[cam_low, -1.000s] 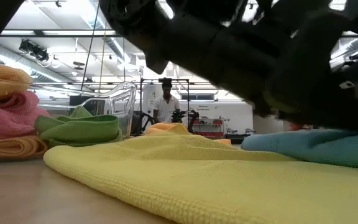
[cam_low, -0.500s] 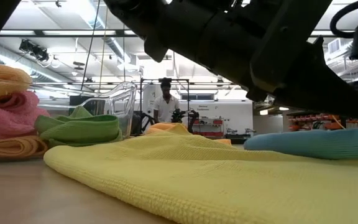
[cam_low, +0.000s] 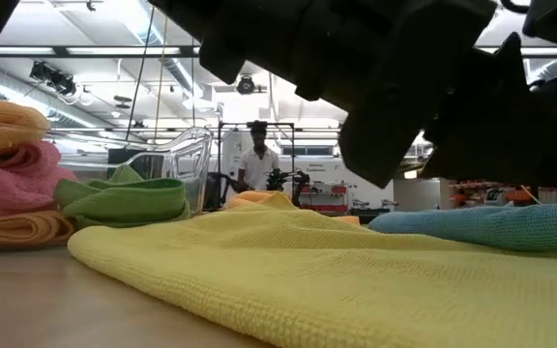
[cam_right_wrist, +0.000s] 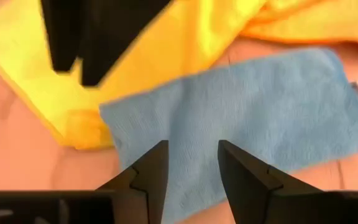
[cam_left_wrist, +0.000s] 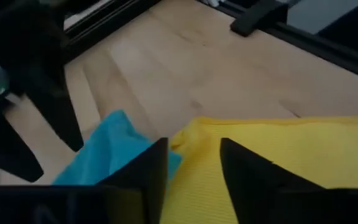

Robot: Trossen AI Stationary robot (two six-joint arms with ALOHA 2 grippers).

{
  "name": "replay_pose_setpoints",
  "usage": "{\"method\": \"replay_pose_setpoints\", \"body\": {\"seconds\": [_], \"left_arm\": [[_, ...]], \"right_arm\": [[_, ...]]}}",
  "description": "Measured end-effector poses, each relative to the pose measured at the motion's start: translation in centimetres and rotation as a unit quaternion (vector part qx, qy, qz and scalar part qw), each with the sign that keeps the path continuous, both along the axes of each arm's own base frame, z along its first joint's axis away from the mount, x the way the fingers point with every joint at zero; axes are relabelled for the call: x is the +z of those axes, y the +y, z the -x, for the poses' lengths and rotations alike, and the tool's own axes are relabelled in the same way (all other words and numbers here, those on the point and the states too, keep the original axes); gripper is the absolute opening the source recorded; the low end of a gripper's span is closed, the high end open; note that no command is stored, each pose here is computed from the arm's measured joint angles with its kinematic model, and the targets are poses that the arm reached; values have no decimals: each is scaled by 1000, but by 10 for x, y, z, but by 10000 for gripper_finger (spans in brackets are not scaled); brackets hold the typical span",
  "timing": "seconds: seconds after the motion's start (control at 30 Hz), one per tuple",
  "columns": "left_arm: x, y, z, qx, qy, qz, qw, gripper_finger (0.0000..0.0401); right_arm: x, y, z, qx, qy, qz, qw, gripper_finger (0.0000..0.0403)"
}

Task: Fold microfiber towels
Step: Fold the blue microfiber cloth

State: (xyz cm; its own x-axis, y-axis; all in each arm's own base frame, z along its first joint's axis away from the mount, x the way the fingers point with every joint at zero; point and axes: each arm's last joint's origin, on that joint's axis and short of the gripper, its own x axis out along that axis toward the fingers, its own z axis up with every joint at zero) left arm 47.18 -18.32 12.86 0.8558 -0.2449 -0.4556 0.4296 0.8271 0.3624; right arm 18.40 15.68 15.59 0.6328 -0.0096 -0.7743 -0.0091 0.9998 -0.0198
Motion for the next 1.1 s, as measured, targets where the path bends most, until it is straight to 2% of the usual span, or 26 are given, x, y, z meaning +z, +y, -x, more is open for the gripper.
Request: {"method": "replay_pose_setpoints", "body": {"seconds": [0.17, 0.37, 0.5, 0.63, 0.73, 0.83, 0.97, 1.1], "left_arm": [[-10, 7, -3, 30, 0, -25, 999, 193], [-23, 7, -6, 35, -9, -44, 998, 191], [-30, 7, -5, 43, -2, -43, 998, 172], [-31, 9, -6, 85, -1, -20, 996, 143], [-30, 11, -7, 117, -1, 4, 993, 111], [-30, 13, -8, 130, 1, 26, 991, 71], [-30, 13, -8, 143, 6, 51, 988, 18], [-30, 13, -8, 157, 10, 80, 984, 17]], "right_arm": [[9, -3, 2, -5, -17, -3, 1000, 147], [10, -3, 2, -11, -21, -4, 1000, 147], [10, -2, 2, -11, -22, -6, 1000, 147], [10, 0, 2, -4, -29, -9, 1000, 147], [11, 8, 0, 29, -49, -9, 998, 147], [3, 18, -1, 74, -54, 14, 996, 147], [-12, 26, 1, 102, -33, 46, 993, 149], [-19, 32, -5, 106, -16, 66, 992, 168]]}}
